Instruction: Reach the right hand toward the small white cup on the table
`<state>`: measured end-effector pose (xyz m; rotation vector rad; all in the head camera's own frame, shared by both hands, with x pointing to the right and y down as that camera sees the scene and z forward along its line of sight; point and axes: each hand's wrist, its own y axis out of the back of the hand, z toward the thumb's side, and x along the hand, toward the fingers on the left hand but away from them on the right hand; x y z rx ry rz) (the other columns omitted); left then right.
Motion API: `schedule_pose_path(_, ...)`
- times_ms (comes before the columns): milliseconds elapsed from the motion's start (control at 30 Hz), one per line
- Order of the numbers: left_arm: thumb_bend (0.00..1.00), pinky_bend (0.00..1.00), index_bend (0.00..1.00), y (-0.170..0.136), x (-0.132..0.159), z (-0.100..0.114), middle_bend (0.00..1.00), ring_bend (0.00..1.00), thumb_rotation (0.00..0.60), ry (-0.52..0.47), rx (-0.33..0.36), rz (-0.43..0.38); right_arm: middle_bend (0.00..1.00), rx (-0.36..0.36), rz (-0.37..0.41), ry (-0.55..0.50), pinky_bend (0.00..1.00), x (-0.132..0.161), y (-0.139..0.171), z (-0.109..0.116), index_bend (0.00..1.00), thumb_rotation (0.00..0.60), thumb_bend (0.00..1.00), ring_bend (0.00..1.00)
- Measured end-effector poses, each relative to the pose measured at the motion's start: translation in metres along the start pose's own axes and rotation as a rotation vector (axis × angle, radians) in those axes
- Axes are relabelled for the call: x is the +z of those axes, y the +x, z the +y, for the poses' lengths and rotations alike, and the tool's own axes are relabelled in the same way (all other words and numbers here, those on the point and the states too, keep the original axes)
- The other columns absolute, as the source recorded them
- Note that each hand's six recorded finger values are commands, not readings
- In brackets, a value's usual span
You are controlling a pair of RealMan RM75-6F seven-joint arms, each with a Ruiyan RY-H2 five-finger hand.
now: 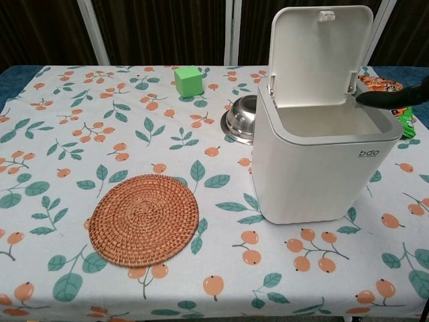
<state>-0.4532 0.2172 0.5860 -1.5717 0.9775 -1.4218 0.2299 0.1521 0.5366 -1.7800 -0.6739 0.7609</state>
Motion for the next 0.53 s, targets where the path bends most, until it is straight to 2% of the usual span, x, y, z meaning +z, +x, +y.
schedule_pose_path(167, 0.09, 0.1, 0.16, 0.0, 0.0, 0.001, 0.15, 0.08, 0.6, 0.002, 0.001, -0.001, 0.0, -0.041, -0.088, 0.005, 0.0, -0.025, 0.023, 0.01, 0.0, 0.6, 0.1, 0.0)
schedule_pose_path(300, 0.09, 0.1, 0.16, 0.001, 0.002, 0.002, 0.15, 0.08, 0.6, 0.004, 0.007, -0.006, 0.0, -0.073, -0.198, 0.006, 0.0, -0.057, 0.052, 0.014, 0.0, 0.6, 0.11, 0.0)
schedule_pose_path(500, 0.09, 0.1, 0.16, 0.002, 0.006, 0.007, 0.15, 0.08, 0.6, 0.006, 0.034, -0.011, 0.0, -0.047, -0.402, 0.04, 0.0, -0.12, 0.113, 0.002, 0.0, 0.6, 0.11, 0.0)
schedule_pose_path(533, 0.09, 0.1, 0.16, 0.002, 0.007, 0.008, 0.15, 0.08, 0.6, 0.008, 0.036, -0.012, 0.0, -0.031, -0.467, 0.061, 0.0, -0.136, 0.133, -0.001, 0.0, 0.6, 0.11, 0.0)
